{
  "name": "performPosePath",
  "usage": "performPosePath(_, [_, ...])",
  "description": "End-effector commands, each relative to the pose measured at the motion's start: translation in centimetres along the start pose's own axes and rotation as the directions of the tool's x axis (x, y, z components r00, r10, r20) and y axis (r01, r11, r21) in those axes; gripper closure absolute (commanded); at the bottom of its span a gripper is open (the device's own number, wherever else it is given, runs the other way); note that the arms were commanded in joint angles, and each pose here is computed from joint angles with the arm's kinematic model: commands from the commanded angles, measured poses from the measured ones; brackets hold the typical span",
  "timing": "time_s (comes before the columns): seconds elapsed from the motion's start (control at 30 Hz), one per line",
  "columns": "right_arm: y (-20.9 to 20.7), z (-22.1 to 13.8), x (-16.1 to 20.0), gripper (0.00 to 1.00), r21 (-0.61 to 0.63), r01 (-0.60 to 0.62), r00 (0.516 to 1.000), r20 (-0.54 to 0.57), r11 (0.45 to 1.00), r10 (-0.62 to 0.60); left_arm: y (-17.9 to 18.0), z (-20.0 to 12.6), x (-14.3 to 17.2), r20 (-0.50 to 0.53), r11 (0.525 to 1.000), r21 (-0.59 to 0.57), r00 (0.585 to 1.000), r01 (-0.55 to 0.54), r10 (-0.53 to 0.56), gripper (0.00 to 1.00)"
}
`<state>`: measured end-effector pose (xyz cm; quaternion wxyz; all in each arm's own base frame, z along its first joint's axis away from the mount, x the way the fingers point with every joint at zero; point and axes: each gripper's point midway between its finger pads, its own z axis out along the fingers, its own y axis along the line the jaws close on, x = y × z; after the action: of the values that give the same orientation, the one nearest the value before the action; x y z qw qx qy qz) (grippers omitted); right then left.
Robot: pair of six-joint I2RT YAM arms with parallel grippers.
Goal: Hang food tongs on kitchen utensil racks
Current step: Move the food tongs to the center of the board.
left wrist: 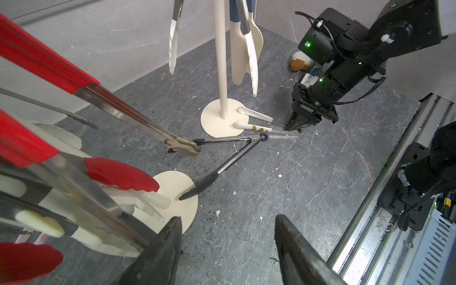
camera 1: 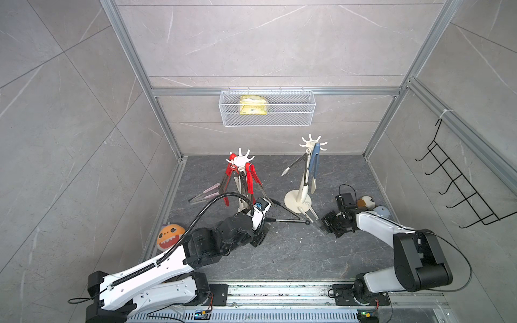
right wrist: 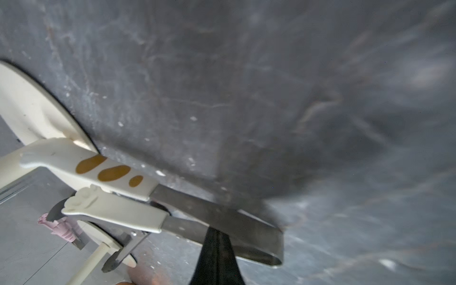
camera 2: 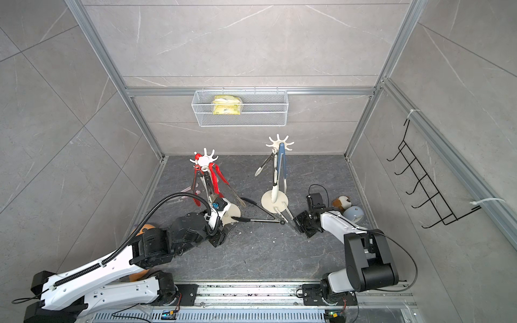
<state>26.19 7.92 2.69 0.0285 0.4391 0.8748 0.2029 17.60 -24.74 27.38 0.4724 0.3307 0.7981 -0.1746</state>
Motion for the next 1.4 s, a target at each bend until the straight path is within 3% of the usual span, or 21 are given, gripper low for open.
performPosePath(0.0, [-3.8, -1.9, -0.4, 1.00, 0.130, 0.075, 0.997, -0.001, 0.989, -0.075, 0.5, -0.7, -0.7, 0.021, 1.000, -0.013, 0.999, 0.024, -0.024, 0.38])
performPosePath(0.17, [-1.7, -5.1, -1.9, 1.00, 0.092, 0.193, 0.978, 0.063, 0.977, -0.199, 0.1, -0.4, -0.7, 0.010, 1.000, 0.002, 1.000, 0.019, -0.019, 0.39])
performPosePath(0.3, [-1.2, -6.5, -0.1, 1.00, 0.046, 0.268, 0.963, 0.009, 0.962, -0.268, -0.1, -0.5, -1.0, 0.016, 1.000, 0.011, 1.000, 0.020, -0.020, 0.39])
performPosePath(0.5, [-3.7, -4.4, 4.8, 0.95, 0.002, 0.218, 0.972, -0.088, 0.976, -0.217, 0.1, -1.0, -1.9, 0.052, 1.000, 0.006, 0.998, 0.020, -0.020, 0.28])
performPosePath(0.63, [-4.3, -2.5, 5.0, 0.93, 0.017, 0.198, 0.976, -0.092, 0.980, -0.196, 0.1, -1.1, -2.4, 0.067, 1.000, 0.008, 0.998, 0.010, -0.011, 0.23])
performPosePath(0.83, [-3.5, -0.4, 2.3, 0.94, 0.087, 0.202, 0.979, -0.054, 0.976, -0.198, 0.1, -1.4, -3.5, 0.076, 1.000, 0.004, 0.997, 0.002, -0.002, 0.20])
performPosePath(1.07, [1.3, 1.0, -4.7, 0.91, 0.120, 0.165, 0.983, 0.060, 0.979, -0.173, 0.3, -1.9, -3.6, 0.074, 1.000, 0.000, 0.997, 0.010, -0.010, 0.19])
performPosePath(1.23, [4.8, 0.5, -10.1, 0.80, 0.185, 0.168, 0.972, 0.131, 0.968, -0.194, 0.5, -2.2, -3.2, 0.061, 1.000, -0.001, 0.998, 0.023, -0.023, 0.20])
performPosePath(1.37, [7.9, -1.0, -12.3, 0.67, 0.153, 0.185, 0.960, 0.182, 0.971, -0.212, 0.6, -2.3, -2.7, 0.054, 1.000, 0.002, 0.998, 0.027, -0.027, 0.20])
